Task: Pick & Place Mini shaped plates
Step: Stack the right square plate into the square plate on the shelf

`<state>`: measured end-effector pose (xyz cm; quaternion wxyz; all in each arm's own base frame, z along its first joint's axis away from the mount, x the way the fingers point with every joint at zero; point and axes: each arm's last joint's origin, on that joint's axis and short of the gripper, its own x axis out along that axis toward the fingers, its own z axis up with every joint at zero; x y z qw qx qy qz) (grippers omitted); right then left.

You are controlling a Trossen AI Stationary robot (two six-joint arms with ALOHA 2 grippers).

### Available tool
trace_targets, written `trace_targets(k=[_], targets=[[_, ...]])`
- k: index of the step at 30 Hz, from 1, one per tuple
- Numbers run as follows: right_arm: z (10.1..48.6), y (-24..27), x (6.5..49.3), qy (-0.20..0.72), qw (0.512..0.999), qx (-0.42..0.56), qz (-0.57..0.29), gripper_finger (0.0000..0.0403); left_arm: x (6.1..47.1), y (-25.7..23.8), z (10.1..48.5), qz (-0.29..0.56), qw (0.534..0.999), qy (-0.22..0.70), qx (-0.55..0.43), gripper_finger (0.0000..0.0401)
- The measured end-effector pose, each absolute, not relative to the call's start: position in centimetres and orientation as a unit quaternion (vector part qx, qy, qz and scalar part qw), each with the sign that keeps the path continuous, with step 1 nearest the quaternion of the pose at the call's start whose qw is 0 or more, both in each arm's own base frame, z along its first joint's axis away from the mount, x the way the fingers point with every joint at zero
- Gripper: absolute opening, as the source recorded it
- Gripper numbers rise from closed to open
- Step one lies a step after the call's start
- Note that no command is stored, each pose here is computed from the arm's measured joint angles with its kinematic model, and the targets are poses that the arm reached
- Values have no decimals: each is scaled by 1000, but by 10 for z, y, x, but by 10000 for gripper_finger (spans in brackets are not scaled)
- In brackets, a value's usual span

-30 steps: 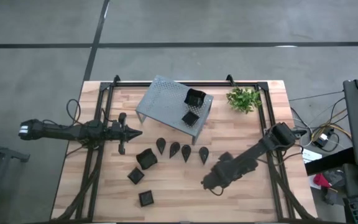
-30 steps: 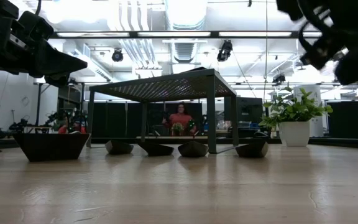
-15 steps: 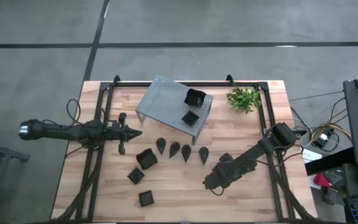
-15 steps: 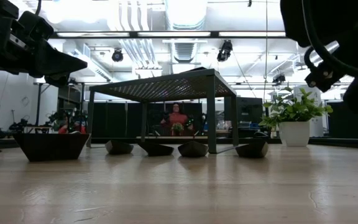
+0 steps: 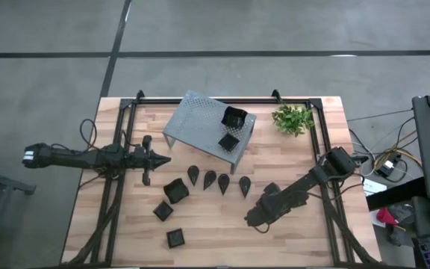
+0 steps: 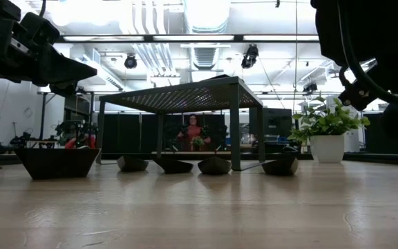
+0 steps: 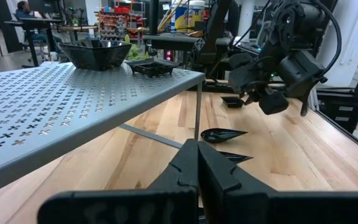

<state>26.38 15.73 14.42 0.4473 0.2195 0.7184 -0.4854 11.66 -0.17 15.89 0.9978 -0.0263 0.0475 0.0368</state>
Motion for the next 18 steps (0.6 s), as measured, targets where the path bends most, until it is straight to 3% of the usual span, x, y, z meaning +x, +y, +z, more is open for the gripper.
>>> trace_targets(k=[18], targets=[[125, 150, 252, 707, 436, 221, -511, 93, 117, -2, 159, 37, 998, 48, -26, 0]])
